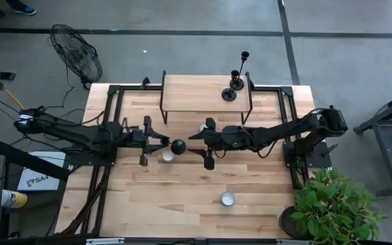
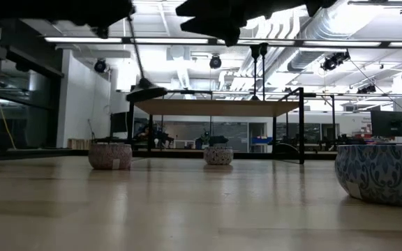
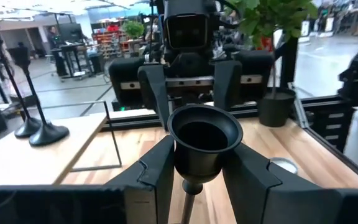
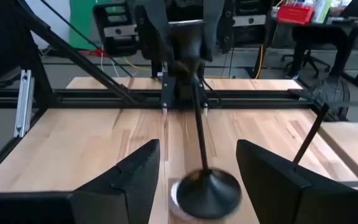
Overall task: Pick & Place candle stick holders
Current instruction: Put the black candle holder on the shelf
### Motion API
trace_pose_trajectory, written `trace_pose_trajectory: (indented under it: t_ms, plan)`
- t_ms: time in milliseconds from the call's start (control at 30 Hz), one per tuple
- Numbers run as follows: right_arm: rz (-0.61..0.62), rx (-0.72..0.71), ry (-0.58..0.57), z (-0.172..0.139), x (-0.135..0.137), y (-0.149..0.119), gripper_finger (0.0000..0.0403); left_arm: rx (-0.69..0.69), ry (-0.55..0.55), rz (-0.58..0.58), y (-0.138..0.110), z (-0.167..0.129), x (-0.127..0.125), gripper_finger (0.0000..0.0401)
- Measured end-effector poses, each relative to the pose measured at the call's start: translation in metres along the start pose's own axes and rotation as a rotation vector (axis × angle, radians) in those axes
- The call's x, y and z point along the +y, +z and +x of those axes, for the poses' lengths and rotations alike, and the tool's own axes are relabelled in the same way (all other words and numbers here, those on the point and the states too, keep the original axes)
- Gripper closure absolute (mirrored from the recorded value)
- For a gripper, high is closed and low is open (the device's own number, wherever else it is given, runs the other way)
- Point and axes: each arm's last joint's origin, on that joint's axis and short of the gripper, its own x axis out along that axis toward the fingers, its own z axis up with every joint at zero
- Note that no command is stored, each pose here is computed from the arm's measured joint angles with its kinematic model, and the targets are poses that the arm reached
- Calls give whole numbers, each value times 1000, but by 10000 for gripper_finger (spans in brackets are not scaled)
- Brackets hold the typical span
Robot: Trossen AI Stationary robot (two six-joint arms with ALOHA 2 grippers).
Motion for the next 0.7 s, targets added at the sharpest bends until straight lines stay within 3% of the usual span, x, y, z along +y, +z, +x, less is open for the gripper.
trace_pose_trajectory:
  t_ms: [400, 700]
  plan:
    - [-18, -27, 29, 1, 1, 9, 194, 53, 2, 6, 27, 68, -7, 286]
    - [-20, -37, 45, 1, 2, 10, 199, 75, 22, 1, 29, 89, -9, 286]
